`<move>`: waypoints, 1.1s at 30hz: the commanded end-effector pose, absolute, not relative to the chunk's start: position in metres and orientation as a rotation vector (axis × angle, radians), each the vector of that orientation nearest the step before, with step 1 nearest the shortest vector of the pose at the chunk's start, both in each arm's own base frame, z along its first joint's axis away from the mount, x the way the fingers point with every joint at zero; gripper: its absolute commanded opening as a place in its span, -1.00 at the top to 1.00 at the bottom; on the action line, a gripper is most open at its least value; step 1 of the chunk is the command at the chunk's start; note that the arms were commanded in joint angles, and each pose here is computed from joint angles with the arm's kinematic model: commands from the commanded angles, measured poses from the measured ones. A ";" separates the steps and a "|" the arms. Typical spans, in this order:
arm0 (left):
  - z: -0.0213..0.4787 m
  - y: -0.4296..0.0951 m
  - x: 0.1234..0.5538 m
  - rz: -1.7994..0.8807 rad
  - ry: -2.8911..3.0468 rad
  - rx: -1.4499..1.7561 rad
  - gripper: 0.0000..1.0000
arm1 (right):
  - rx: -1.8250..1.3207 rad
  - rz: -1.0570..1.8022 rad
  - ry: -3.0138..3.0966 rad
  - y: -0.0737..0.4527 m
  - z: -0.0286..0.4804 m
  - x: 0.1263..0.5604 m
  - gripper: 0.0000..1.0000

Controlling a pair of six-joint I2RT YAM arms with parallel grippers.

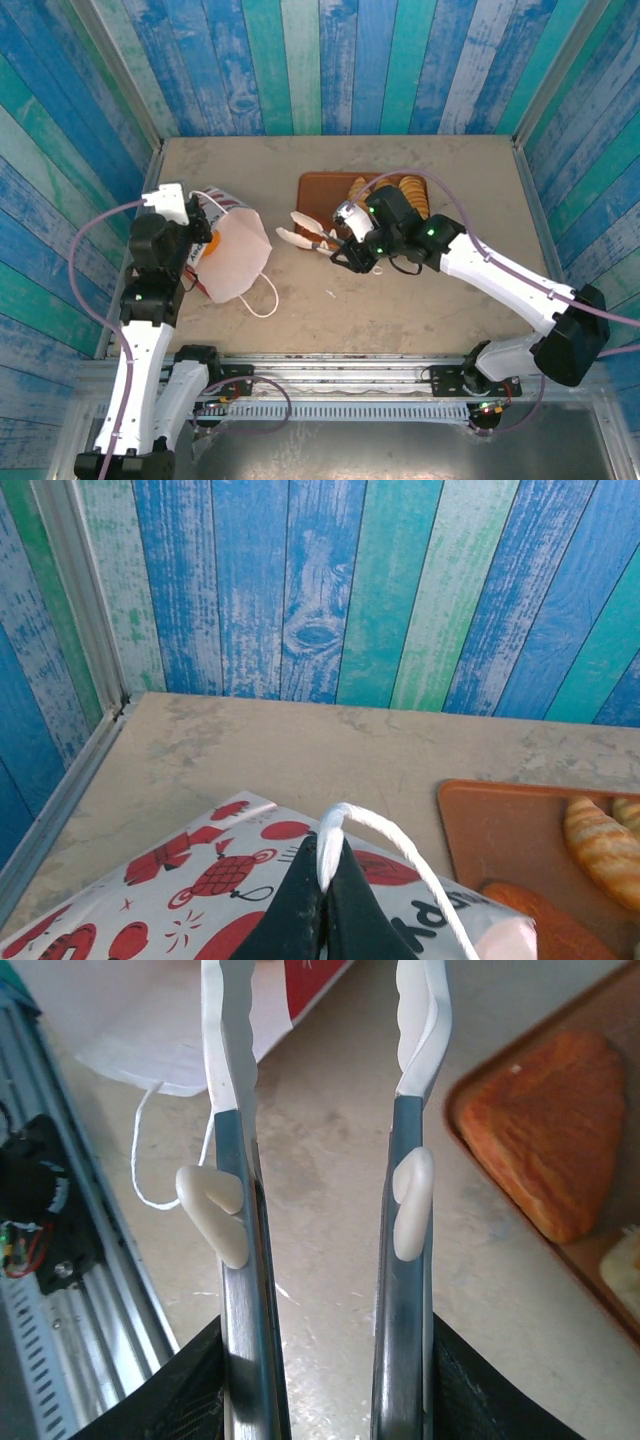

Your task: Take the fake bread out of the paper bag

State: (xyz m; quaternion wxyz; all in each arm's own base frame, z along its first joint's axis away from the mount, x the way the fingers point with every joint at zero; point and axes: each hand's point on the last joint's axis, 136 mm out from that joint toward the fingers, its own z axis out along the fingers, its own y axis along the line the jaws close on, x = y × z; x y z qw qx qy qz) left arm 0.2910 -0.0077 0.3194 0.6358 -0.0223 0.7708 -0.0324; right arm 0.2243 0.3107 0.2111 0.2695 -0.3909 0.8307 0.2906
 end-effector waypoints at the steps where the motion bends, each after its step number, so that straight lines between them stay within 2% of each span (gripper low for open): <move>1: 0.324 0.000 0.286 -0.007 1.735 -0.051 1.00 | -1.080 0.904 2.117 0.324 0.240 0.206 0.09; 10: 0.322 -0.001 0.290 -0.026 1.722 -0.057 1.00 | -1.234 1.073 2.002 0.363 0.258 0.153 0.09; 13: 0.326 -0.005 0.293 -0.056 1.709 -0.056 1.00 | -1.286 1.034 2.000 0.379 0.253 0.147 0.09; 19: 0.325 -0.014 0.295 -0.124 1.703 -0.046 1.00 | -1.356 0.810 2.067 0.410 0.224 0.157 0.09; 22: 0.325 -0.015 0.294 -0.140 1.700 -0.046 1.00 | -1.285 0.670 2.151 0.421 0.208 0.178 0.10; 33: 0.324 -0.024 0.298 -0.183 1.716 -0.014 1.00 | -1.301 0.363 2.224 0.462 0.159 0.211 0.11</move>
